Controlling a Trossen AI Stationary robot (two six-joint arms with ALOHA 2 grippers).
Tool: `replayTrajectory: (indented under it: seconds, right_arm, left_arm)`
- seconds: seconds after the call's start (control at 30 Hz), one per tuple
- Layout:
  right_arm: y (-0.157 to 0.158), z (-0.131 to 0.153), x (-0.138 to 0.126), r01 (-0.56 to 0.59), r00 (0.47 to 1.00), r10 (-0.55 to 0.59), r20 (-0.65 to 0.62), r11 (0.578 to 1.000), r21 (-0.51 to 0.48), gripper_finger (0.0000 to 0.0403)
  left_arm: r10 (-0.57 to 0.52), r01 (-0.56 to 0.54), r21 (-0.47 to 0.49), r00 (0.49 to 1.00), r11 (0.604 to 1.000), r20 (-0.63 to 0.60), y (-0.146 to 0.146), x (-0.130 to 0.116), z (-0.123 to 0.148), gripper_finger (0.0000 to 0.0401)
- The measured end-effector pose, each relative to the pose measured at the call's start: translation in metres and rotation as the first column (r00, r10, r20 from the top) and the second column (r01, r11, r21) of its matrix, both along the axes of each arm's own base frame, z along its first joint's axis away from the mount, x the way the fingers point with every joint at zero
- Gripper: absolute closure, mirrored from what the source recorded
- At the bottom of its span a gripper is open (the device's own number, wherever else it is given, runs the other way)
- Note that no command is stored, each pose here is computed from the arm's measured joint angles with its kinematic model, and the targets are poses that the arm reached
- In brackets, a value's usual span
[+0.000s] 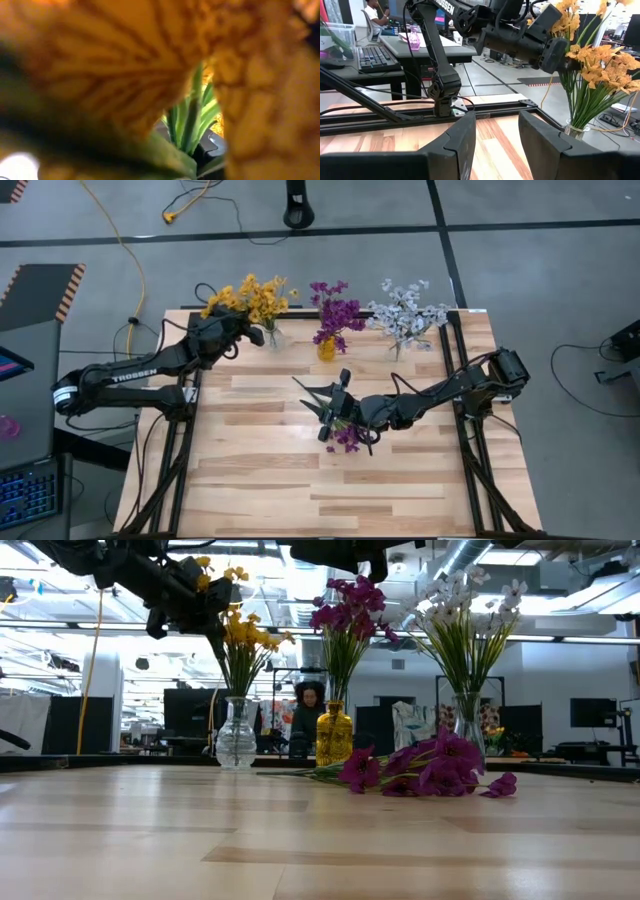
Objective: Sort flowers into vase by color
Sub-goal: Put the yellow flowers into the left transparent vase
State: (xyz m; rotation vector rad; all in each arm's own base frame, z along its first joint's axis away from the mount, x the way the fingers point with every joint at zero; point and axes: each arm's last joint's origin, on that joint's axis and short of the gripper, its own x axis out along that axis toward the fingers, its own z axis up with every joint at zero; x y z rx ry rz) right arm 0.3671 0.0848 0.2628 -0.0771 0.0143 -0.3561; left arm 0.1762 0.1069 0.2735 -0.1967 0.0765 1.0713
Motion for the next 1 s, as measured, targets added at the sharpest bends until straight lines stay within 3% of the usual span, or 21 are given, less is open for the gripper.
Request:
replayTrajectory:
  seconds: [0.6, 1.0]
  right_arm:
    - [-0.001, -0.001, 0.000, 0.002, 1.000, -0.002, 0.000, 1.000, 0.021, 0.0227]
    - [-0.001, -0.001, 0.000, 0.002, 1.000, -0.002, -0.002, 1.000, 0.021, 0.0227]
  left_arm:
    - [-0.013, 0.006, -0.062, 0.994, 0.998, -0.109, 0.022, 0.028, -0.016, 0.0393]
    - [-0.031, 0.011, -0.115, 0.984, 0.993, -0.174, 0.022, 0.029, -0.019, 0.0392]
